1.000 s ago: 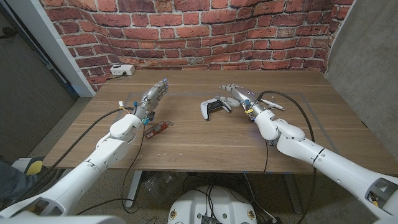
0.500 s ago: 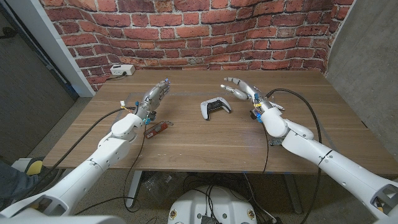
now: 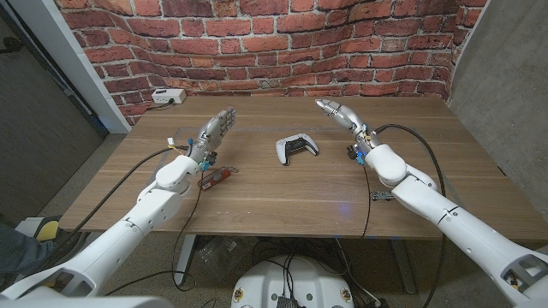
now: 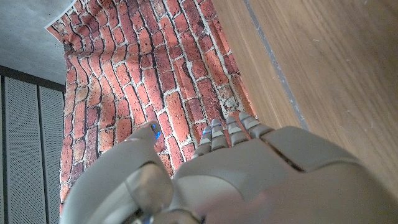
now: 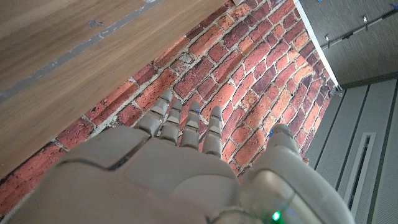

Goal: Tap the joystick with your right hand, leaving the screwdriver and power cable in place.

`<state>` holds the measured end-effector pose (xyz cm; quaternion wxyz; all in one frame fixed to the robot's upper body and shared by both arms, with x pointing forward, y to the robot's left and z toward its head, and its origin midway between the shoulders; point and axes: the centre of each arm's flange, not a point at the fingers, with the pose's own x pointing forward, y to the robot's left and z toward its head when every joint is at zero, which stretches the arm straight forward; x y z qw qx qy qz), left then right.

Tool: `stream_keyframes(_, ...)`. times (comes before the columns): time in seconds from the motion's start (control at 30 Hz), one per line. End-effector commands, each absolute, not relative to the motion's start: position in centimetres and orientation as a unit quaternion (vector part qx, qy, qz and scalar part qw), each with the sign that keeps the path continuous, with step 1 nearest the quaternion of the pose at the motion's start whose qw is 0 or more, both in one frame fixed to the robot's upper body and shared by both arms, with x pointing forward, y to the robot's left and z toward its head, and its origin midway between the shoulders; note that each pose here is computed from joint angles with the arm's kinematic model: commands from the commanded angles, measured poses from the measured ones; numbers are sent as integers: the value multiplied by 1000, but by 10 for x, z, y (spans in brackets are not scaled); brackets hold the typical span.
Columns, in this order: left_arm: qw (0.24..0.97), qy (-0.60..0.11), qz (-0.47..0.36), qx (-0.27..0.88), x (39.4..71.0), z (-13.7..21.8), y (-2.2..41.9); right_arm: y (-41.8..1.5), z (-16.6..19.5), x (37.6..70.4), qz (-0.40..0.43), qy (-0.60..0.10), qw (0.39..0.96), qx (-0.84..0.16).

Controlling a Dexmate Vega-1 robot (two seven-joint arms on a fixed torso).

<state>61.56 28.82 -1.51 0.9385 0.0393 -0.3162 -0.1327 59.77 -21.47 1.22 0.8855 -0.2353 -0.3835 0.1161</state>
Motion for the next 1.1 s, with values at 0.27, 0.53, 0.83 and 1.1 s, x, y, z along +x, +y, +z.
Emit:
stream_keyframes(0.27,941,-309,-127,47,611,-16,280,-254,21,611,200,-367,906,-66)
stream_keyframes(0.53,942,-309,-122,45,608,-18,282,-261,15,623,214,-347,912,-34)
stream_keyframes(0.83,941,-311,-125,45,609,-17,284,-262,7,631,213,-343,915,-19)
stream_keyframes(1.1,941,-309,-127,47,610,-16,284,-263,2,634,206,-334,920,-18)
